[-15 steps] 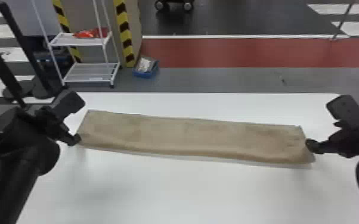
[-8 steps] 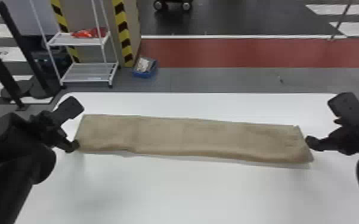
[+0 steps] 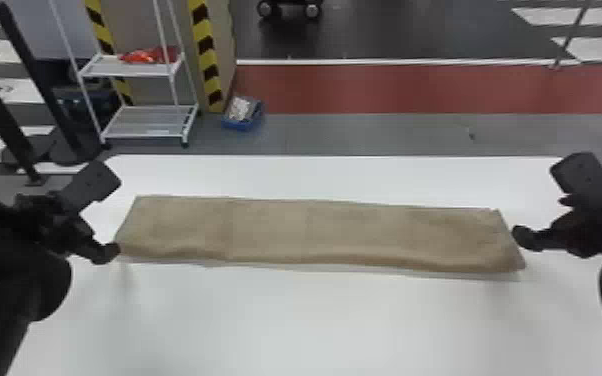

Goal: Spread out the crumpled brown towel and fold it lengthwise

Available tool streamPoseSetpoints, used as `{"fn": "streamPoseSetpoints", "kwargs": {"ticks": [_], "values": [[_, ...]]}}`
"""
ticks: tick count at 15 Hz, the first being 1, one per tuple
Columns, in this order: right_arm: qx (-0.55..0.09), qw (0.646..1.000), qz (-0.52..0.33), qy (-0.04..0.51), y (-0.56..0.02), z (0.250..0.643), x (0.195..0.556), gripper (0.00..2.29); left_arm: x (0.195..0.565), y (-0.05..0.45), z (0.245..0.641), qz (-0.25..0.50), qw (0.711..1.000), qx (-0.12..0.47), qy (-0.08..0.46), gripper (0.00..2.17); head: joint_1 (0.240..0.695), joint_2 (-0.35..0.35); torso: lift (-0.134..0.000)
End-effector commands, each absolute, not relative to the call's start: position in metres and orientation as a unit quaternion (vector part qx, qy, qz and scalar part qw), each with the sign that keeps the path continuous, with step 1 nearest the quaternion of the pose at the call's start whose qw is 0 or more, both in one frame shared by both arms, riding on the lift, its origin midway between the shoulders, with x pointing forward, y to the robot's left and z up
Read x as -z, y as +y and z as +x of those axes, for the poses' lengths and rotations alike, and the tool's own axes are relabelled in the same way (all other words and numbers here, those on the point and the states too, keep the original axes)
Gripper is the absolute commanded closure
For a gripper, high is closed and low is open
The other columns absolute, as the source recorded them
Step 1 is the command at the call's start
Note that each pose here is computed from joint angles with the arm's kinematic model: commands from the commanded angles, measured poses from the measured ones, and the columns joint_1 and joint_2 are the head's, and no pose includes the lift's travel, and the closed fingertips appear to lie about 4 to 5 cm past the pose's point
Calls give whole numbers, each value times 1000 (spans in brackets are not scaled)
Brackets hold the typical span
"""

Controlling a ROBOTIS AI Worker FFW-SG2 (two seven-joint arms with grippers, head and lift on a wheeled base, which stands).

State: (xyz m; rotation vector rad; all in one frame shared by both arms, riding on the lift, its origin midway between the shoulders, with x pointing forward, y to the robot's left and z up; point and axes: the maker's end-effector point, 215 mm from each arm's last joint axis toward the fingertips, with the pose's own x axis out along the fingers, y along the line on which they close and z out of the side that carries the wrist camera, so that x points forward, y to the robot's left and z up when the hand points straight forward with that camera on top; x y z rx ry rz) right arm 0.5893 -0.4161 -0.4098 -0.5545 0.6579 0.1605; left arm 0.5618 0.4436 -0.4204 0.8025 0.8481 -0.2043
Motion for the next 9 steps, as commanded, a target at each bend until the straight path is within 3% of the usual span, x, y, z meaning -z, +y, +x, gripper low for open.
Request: {"fn": "streamPoseSetpoints", "kwargs": {"ticks": [1,4,9], "values": [[-76,909,-260,318,-419,589,409,97,413,447,557,380,831,93,396,-2,695,27,-123],[-79,917,-217,326,-420,586,410,97,399,464,560,370,838,74,394,-2,695,33,-123],[-76,917,-216,327,-422,585,409,97,394,474,552,350,848,71,391,-2,695,45,-123]]}}
